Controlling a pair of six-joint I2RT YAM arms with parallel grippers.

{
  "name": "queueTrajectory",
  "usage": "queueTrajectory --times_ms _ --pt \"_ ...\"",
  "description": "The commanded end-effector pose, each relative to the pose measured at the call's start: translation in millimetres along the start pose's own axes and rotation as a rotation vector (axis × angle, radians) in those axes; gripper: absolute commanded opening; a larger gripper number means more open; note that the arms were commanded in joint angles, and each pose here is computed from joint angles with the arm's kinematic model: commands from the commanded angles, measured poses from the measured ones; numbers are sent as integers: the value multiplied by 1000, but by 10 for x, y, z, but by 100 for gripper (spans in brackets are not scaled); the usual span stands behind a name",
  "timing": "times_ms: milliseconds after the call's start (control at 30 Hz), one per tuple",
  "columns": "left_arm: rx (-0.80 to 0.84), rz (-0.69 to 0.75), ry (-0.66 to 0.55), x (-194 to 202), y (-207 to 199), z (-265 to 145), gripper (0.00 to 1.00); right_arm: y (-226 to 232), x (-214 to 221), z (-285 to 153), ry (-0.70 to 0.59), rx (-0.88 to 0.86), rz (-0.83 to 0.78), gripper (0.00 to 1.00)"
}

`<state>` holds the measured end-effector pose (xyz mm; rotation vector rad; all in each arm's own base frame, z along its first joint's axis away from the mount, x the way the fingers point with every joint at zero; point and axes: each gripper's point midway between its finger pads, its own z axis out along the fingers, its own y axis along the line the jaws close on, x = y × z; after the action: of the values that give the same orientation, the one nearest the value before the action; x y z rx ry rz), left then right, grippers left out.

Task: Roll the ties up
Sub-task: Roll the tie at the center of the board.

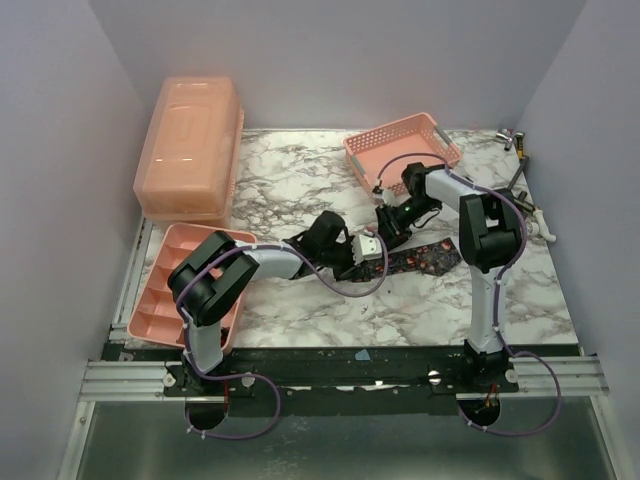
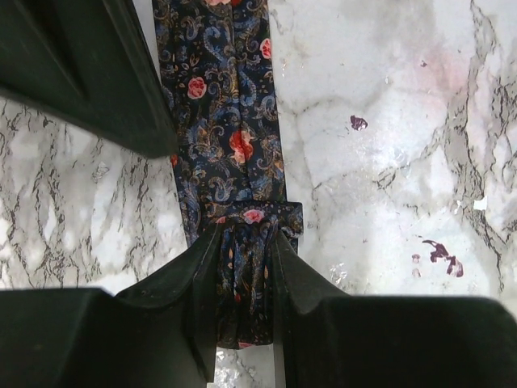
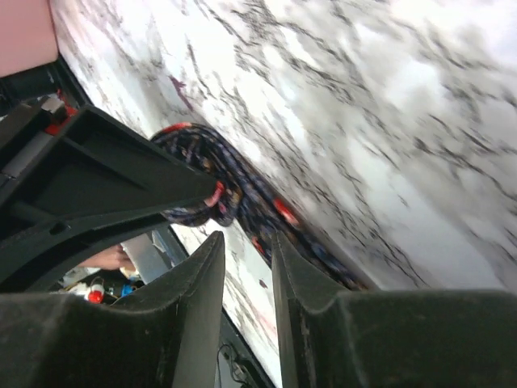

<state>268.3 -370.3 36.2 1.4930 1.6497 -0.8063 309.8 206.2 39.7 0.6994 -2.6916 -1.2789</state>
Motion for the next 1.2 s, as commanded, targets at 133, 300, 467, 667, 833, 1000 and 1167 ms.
queueTrajectory --times_ms 133,300,467,667,833,1000,1167 --pt "83 -127 306 684 -199 -166 9 -385 134 17 26 138 14 29" --pt "98 -124 352 702 -175 -216 11 -694 341 15 69 288 1 26" --pt "100 -119 358 637 -152 -248 16 -439 139 -101 5 229 -28 29" --pt "99 -123 378 684 -131 -209 23 338 6 -91 -87 -81 17 36" --pt "106 -123 365 725 -163 -192 30 509 58 180 -67 -196 88 41" --pt "108 -117 360 756 -167 -169 39 425 123 379 -46 -190 135 40" --pt "119 -113 361 788 -185 -156 47 426 97 389 -49 -203 145 38"
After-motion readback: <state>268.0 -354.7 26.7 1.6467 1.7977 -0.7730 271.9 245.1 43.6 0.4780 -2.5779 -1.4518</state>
